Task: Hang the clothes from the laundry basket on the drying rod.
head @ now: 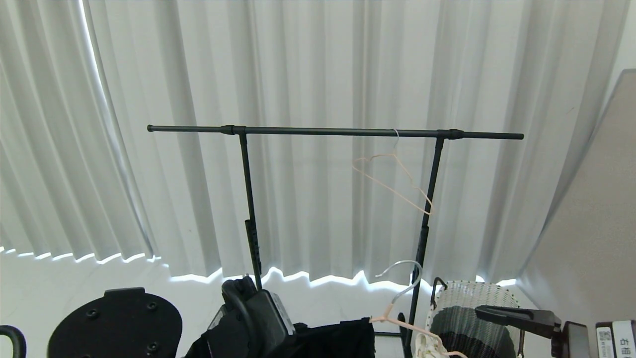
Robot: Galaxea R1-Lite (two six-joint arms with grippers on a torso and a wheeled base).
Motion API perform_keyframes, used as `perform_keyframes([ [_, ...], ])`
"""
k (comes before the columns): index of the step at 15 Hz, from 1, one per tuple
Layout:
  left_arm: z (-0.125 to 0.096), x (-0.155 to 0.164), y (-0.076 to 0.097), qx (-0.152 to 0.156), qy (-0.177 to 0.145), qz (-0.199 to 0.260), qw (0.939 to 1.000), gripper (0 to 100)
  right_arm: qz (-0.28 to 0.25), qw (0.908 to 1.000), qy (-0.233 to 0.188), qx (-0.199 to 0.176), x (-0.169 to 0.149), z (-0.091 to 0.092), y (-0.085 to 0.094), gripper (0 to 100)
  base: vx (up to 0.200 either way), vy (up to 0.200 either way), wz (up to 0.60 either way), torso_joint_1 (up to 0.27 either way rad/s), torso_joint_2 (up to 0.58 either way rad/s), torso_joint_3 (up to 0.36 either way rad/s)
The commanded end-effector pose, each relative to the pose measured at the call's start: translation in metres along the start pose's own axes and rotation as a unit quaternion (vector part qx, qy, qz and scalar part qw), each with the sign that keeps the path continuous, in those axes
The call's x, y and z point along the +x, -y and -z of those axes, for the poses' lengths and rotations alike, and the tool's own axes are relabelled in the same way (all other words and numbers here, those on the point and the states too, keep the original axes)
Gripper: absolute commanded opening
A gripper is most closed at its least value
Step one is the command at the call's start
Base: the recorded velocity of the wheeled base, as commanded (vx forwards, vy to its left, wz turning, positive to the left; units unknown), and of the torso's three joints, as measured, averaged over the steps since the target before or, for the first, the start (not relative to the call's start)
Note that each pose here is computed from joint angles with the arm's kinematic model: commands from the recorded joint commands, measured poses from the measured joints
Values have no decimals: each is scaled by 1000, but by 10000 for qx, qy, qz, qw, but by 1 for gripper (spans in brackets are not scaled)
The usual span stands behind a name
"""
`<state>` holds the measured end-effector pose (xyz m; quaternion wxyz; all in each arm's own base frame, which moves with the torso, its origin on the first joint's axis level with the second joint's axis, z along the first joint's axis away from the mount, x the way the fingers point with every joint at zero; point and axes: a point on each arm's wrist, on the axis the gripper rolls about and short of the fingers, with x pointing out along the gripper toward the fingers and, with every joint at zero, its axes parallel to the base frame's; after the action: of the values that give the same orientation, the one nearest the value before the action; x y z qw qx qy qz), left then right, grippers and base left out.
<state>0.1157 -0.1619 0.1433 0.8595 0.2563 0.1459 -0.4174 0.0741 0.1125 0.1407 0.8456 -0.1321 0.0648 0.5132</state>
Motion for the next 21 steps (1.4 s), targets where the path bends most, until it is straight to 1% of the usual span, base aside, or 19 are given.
perform_keyframes([
  [1,2,-1,-7,77,40,-245,9997,0,-40,9997,-216,65,-2,9,-2,100,0,0,0,0,0,0],
  [3,-1,0,-14,-16,249,-500,9984,0,-66,9988,-435,234,0,14,-2,100,0,0,0,0,0,0],
  [4,-3,0,-18,-50,333,-620,9975,0,-40,9980,-501,381,3,14,-2,100,0,0,0,0,0,0],
  [5,-2,1,-23,-97,304,-842,9959,0,57,9976,-481,504,6,11,2,100,0,0,0,0,0,0],
  [6,1,3,-29,-173,163,-1143,9932,0,157,9969,-483,609,8,9,5,100,0,0,0,0,0,0],
  [7,1,4,-34,-268,105,-1329,9907,0,206,9960,-525,697,11,9,7,100,0,0,0,0,0,0],
  [8,-6,5,-40,-396,182,-1537,9872,0,223,9946,-600,823,14,10,8,100,0,0,0,0,0,0],
  [9,-11,5,-43,-490,260,-1637,9850,0,226,9932,-682,916,17,12,8,100,0,0,0,0,0,0],
  [10,-22,4,-48,-625,435,-1796,9808,0,285,9908,-870,995,23,17,9,100,0,0,0,0,0,0],
  [11,-28,3,-50,-693,551,-1875,9783,0,356,9893,-961,1042,25,19,9,100,0,0,0,0,0,0],
  [12,-34,1,-53,-765,671,-1921,9761,0,604,9815,-1163,1393,40,20,12,100,0,0,0,0,0,0],
  [13,-40,0,-55,-840,784,-1947,9741,0,791,9748,-1137,1746,53,15,16,100,0,0,0,0,0,0],
  [14,-45,-4,-57,-890,920,-1982,9718,0,1038,9630,-979,2289,73,3,23,100,0,0,0,0,0,0],
  [15,-50,-7,-59,-907,1035,-2015,9698,0,1347,9466,-716,2841,94,-10,30,100,0,0,0,0,0,0],
  [16,-53,-8,-60,-916,1093,-2032,9687,0,1607,9316,-479,3224,110,-21,36,100,0,0,0,0,0,0],
  [17,-55,-9,-61,-922,1136,-2044,9679,0,1734,9245,-371,3374,119,-25,39,100,0,0,0,0,0,0],
  [18,-58,-12,-61,-929,1212,-2050,9668,0,1804,9180,-261,3523,128,-30,41,100,0,0,0,0,0,0],
  [21,-63,-19,-61,-930,1379,-2046,9646,0,1681,9204,-214,3525,135,-34,36,100,0,0,0,0,0,0],
])
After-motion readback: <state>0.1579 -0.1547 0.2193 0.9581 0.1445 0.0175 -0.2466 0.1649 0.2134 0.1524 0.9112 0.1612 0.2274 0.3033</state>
